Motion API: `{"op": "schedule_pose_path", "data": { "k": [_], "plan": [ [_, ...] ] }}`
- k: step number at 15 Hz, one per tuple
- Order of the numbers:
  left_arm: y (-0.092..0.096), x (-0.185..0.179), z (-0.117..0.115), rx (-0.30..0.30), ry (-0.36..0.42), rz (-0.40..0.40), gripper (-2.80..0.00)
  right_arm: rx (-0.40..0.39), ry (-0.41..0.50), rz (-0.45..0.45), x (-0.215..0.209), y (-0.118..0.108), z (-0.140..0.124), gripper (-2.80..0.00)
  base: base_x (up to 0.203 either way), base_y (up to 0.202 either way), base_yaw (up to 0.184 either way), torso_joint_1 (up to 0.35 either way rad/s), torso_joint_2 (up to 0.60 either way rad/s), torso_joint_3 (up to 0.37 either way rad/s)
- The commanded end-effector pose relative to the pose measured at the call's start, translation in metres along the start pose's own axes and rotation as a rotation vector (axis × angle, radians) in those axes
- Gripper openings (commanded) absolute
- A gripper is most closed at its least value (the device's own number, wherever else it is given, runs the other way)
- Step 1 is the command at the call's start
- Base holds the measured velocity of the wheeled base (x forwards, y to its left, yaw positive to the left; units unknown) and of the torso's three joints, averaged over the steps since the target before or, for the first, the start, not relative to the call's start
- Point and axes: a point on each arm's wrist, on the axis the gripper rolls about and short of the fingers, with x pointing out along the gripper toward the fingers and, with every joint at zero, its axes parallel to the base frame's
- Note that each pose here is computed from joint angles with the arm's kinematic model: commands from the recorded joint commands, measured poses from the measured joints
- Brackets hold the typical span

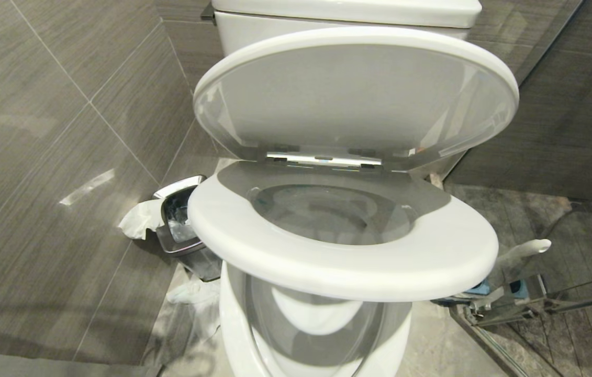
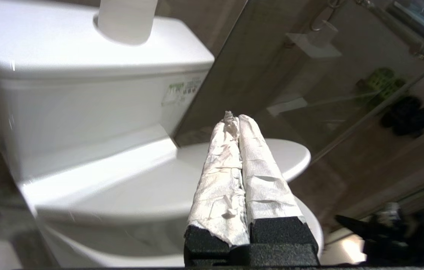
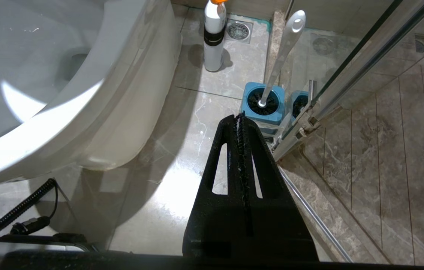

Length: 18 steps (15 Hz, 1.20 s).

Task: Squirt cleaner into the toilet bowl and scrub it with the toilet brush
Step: Close the toilet lid

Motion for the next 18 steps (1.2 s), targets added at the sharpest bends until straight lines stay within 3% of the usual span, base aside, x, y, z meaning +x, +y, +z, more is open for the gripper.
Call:
{"op": "schedule_pose_path", "data": {
  "k": [1,7,11,15,18],
  "plan": [
    [-0.006,0.030,-0.001,0.070,0.046,0.010,-2.80,0.000,0.001,0.000,0.000,0.000,0.000,-2.80,0.000,0.000,0.000,0.000,0.00,0.000],
    [0.002,0.056,-0.049,0.089,0.398,0.006,-2.80,0.000,0.001,0.000,0.000,0.000,0.000,-2.80,0.000,0.000,0.000,0.000,0.00,0.000],
    [0.010,0.074,-0.079,0.068,0.510,0.004,-2.80,0.000,0.000,0.000,0.000,0.000,0.000,-2.80,0.000,0.000,0.000,0.000,0.00,0.000],
    [0.020,0.088,-0.098,0.068,0.512,0.026,-2.80,0.000,0.001,0.001,0.000,0.000,0.000,-2.80,0.000,0.000,0.000,0.000,0.00,0.000],
    [0.020,0.084,-0.117,0.052,0.591,0.020,-2.80,0.000,0.001,0.002,0.000,0.000,0.000,-2.80,0.000,0.000,0.000,0.000,0.00,0.000]
  ]
}}
